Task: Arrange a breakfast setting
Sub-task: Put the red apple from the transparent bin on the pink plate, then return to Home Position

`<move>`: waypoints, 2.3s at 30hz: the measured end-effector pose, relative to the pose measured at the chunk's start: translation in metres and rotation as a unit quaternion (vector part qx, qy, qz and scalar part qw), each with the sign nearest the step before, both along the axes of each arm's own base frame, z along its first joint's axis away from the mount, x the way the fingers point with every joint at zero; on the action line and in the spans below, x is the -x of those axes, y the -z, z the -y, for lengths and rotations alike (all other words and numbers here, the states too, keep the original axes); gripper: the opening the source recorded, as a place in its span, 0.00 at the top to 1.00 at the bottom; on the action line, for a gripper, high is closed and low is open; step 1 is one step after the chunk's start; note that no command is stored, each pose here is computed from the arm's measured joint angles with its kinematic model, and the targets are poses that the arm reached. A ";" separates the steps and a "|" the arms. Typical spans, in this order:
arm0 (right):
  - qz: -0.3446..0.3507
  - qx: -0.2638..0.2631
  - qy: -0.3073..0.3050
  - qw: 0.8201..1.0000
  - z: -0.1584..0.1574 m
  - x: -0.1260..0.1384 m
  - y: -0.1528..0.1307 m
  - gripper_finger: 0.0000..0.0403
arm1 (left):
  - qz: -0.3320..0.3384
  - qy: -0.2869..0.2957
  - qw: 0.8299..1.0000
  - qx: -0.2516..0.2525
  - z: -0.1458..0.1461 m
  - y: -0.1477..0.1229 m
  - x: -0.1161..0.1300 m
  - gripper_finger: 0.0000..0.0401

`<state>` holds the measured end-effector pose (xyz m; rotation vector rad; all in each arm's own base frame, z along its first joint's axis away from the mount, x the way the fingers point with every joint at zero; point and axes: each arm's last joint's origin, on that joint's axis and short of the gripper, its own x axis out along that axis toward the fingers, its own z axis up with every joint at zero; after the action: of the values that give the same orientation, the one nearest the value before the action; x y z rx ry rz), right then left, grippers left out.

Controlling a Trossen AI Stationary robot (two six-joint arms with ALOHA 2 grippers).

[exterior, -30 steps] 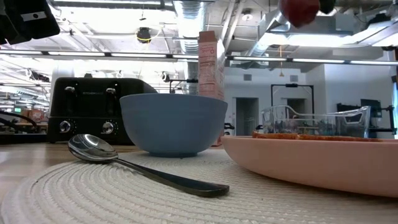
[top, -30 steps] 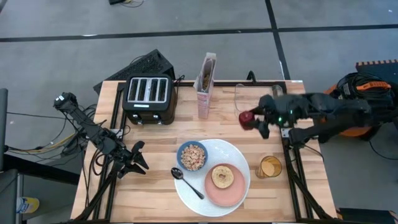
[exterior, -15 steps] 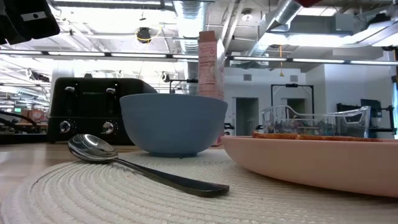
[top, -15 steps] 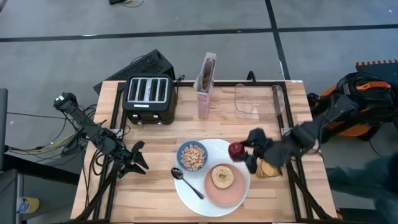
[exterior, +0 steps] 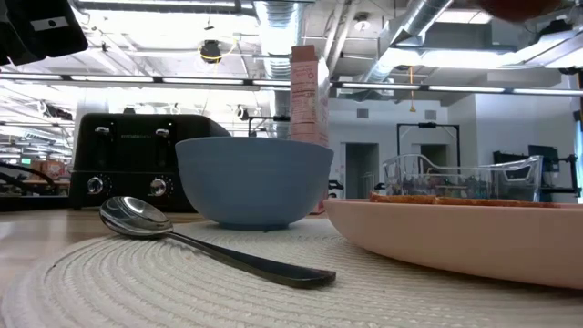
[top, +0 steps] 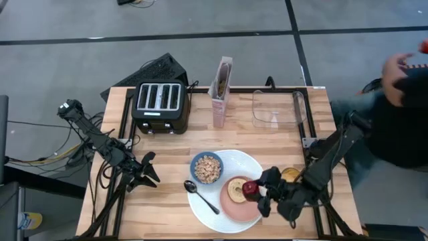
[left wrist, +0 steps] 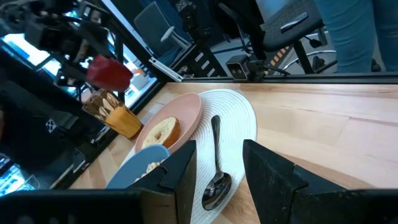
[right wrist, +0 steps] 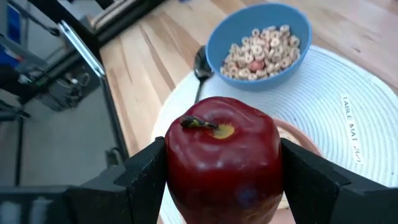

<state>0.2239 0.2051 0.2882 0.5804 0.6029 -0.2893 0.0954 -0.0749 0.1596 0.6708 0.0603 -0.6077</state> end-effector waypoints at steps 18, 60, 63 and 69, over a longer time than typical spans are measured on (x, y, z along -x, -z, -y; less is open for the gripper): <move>-0.061 0.061 -0.022 0.996 -0.049 -0.019 0.083 0.30 | 0.000 0.000 1.000 0.000 0.000 0.000 0.000 0.70; -0.050 0.094 -0.014 0.994 -0.065 -0.011 0.103 0.01 | 0.000 0.000 1.000 0.000 0.000 0.000 0.000 0.70; -0.051 0.097 -0.014 0.994 -0.061 -0.009 0.096 0.01 | 0.000 0.000 1.000 0.000 0.000 0.000 0.000 0.70; -0.023 0.096 -0.022 0.995 -0.047 0.002 0.058 0.01 | 0.000 0.000 1.000 0.000 0.000 0.000 0.000 0.70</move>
<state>0.2224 0.2520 0.2304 0.3764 0.6230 -0.3160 0.0954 -0.0748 0.1596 0.6705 0.0600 -0.6076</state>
